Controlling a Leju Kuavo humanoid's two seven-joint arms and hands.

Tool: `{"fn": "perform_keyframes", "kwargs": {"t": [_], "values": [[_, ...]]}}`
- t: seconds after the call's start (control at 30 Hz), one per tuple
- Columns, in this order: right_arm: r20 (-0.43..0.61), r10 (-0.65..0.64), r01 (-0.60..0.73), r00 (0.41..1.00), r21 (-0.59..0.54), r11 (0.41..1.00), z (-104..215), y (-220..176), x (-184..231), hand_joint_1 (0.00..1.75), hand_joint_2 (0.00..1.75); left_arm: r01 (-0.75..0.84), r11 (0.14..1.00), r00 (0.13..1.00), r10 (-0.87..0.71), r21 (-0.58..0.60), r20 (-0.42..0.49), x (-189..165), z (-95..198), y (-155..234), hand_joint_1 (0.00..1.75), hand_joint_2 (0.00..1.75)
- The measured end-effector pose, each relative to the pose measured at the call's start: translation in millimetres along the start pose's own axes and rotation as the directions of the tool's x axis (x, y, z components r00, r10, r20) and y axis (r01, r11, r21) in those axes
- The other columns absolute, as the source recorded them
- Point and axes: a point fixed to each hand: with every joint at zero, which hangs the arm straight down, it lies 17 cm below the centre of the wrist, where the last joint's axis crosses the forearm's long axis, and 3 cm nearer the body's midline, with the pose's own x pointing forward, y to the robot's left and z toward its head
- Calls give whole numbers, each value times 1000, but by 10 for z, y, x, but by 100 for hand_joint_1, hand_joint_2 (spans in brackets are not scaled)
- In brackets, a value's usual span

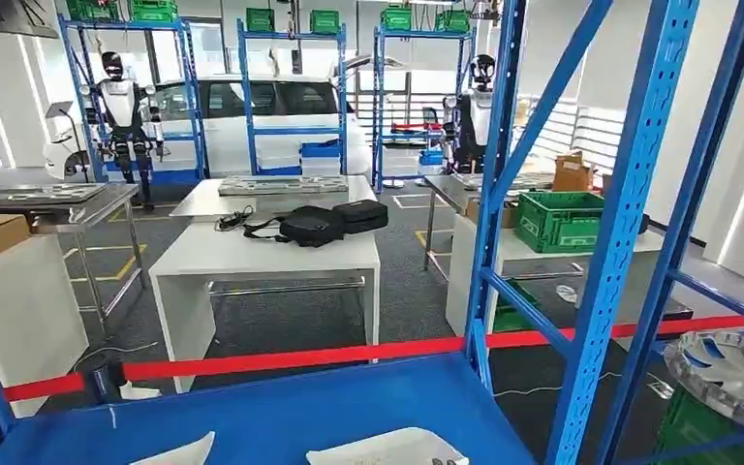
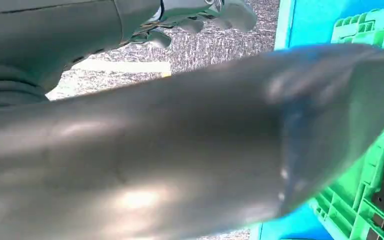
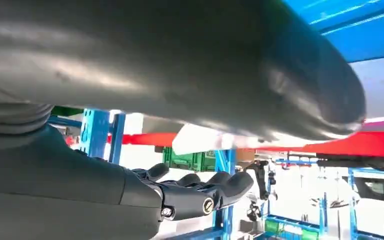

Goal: Take the parts from the cabinet and place them on the table.

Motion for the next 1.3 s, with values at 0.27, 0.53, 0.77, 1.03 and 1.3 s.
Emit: {"fn": "perform_keyframes", "kwargs": {"t": [0.27,0.53,0.77,1.03,1.3], "values": [[-2,-4,4,1000,16,1000,47,95,3,0,0,-4,1000,1000,4,-8,1,3,2,-16,0,0],[-2,-2,2,1000,10,1000,35,68,-2,0,0,-5,1000,1000,5,-11,6,25,-8,-36,0,0],[-1,-5,5,1000,17,1000,53,107,11,0,0,-3,1000,1000,3,-7,3,19,-4,-5,0,0],[-2,-3,3,1000,13,1000,41,81,0,0,0,-5,1000,1000,5,-11,3,12,1,-15,0,0],[-5,-6,6,1000,23,1000,71,142,6,0,0,-7,1000,1000,7,-10,2,7,2,-17,0,0]]}}
